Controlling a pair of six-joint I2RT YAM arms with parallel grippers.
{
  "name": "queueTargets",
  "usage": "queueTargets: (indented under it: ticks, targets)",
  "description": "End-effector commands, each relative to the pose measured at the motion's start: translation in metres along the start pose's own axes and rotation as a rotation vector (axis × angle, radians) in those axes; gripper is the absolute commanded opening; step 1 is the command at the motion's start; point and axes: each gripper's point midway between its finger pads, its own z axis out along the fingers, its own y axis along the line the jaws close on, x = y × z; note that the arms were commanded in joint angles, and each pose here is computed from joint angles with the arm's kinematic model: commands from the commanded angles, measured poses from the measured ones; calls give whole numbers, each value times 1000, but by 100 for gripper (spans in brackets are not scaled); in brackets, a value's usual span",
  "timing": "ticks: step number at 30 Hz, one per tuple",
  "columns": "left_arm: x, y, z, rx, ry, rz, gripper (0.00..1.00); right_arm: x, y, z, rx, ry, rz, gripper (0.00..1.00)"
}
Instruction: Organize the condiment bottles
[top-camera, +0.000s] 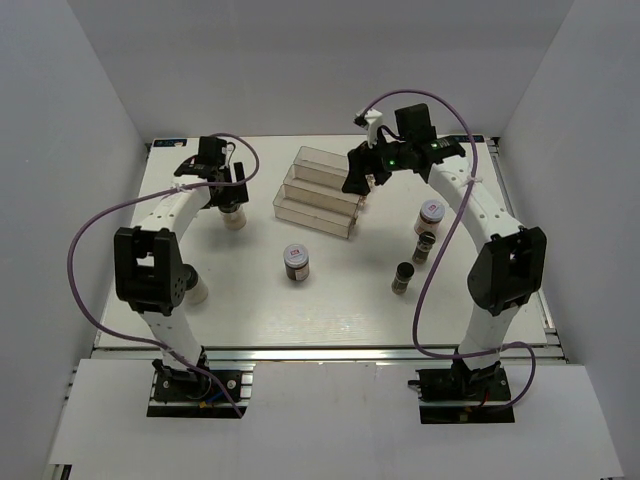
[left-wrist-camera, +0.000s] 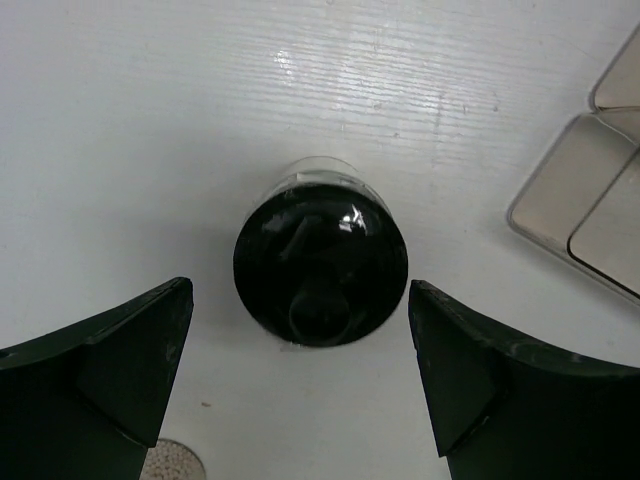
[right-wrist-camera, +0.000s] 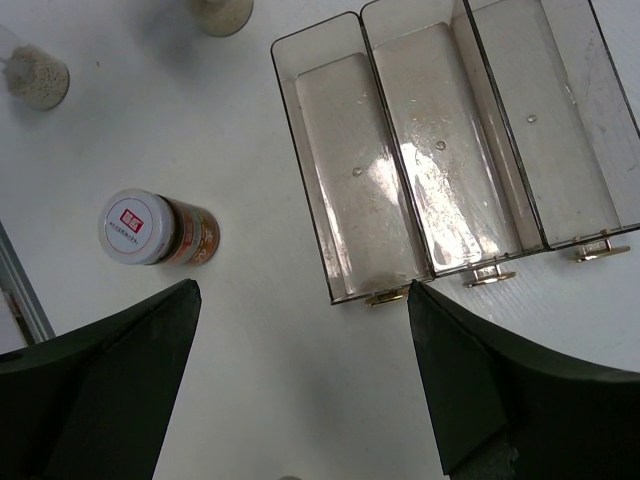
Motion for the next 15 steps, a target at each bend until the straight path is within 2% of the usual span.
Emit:
queueTargets:
  ticks: [1,7,15]
  targets:
    - [-25,-3,-1,-22,-68,6,98,-20,13,-24,-33,-54,-44,89]
    - [-33,-6,10,-41,-74,-8,97,-15,8,-29,-19,-49,-39,89]
    - [-27,-8,19,-50,-46,-22,83,-11,-1,-36,8,-48,-25,89]
